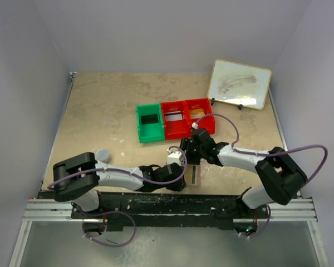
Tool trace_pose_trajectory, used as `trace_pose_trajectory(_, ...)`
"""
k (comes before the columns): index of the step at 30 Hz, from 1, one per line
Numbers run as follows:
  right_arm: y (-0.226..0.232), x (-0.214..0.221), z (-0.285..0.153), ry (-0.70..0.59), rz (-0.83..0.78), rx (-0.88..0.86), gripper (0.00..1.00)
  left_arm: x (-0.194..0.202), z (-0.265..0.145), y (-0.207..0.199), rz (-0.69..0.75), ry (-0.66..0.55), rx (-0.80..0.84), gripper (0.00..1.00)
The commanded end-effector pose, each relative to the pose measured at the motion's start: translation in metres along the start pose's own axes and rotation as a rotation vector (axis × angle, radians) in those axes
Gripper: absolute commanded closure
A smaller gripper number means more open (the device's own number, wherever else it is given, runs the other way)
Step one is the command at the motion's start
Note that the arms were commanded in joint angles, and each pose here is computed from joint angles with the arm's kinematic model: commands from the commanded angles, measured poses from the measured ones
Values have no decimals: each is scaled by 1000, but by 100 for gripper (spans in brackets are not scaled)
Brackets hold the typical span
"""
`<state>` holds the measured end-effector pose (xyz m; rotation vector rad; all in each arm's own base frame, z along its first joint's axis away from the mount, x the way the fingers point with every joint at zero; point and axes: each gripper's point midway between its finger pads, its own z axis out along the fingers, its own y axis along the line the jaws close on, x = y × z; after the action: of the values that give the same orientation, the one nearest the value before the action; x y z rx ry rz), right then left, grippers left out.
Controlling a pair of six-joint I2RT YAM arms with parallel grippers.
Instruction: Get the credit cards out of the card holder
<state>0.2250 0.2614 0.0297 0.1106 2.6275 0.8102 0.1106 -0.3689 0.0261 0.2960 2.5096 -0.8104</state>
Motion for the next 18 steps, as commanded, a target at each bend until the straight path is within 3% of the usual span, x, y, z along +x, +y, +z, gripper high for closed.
trace_pose_trajectory(1, -7, -16, -28, -83, -18, 69, 37, -40, -28, 4, -40, -165, -45, 72)
trace_pose_trajectory(7, 3, -6, -46, -82, 7, -22, 36, -67, -58, 10, -10, -259, -79, 67)
trace_pose_trajectory(18, 2, 29, -42, -53, 180, -194, 47, -74, -36, 20, 5, -201, -107, 70)
